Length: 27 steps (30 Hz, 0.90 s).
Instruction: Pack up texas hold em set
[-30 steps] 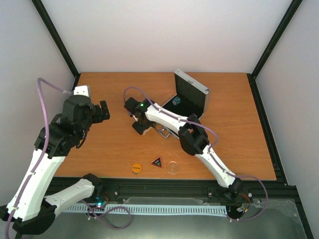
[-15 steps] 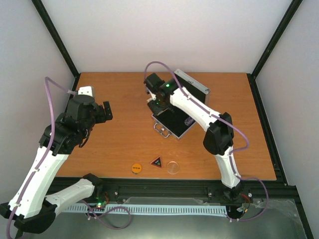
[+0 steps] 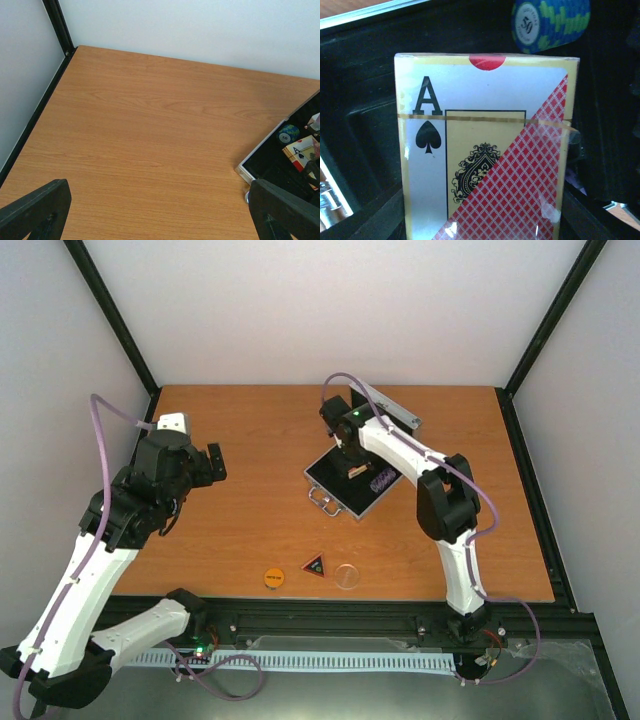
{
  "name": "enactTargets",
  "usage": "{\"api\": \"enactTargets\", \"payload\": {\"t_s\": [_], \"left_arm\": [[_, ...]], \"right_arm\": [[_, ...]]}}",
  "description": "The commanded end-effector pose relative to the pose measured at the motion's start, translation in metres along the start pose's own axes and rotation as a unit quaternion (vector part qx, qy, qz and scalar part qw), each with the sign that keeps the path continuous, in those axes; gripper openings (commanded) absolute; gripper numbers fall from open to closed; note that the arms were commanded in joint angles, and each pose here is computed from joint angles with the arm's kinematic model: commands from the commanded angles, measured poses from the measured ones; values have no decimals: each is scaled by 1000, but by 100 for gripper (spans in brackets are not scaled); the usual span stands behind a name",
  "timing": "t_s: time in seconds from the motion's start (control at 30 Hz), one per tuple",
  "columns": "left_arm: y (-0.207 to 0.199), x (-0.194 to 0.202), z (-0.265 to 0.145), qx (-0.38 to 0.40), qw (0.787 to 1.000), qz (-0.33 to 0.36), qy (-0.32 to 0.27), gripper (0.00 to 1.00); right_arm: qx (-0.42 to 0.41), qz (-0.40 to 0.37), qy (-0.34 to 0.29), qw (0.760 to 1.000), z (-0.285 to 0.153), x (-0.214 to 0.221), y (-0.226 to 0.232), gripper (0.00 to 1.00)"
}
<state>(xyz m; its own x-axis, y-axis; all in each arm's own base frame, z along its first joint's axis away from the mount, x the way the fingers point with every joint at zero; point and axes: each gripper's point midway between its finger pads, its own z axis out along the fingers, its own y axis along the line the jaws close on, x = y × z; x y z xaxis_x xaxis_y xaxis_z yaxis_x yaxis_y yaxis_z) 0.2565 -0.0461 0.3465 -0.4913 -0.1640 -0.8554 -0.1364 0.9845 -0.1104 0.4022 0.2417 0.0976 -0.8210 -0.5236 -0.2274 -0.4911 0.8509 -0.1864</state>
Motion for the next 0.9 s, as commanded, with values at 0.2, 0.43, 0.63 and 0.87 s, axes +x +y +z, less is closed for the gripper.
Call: {"api": "enactTargets", "payload": {"t_s": [0.2,0.43,0.63,0.87], "left_arm": [[1,-1,4,-4,1000,-23,-3,100],[-2,1,8,-5,1000,-21,3,100],[-4,0,12,-7,1000,-16,5,100],[-6,-1,16,-10,1000,-10,7,100]], "right_arm": [[43,5,-35,998,3,-7,-41,31],[46,16,-46,998,9,-8,-64,32],[45,10,-45,998,18,-13,-71,33],[43,-3,-54,998,27,-23,-73,33]]}}
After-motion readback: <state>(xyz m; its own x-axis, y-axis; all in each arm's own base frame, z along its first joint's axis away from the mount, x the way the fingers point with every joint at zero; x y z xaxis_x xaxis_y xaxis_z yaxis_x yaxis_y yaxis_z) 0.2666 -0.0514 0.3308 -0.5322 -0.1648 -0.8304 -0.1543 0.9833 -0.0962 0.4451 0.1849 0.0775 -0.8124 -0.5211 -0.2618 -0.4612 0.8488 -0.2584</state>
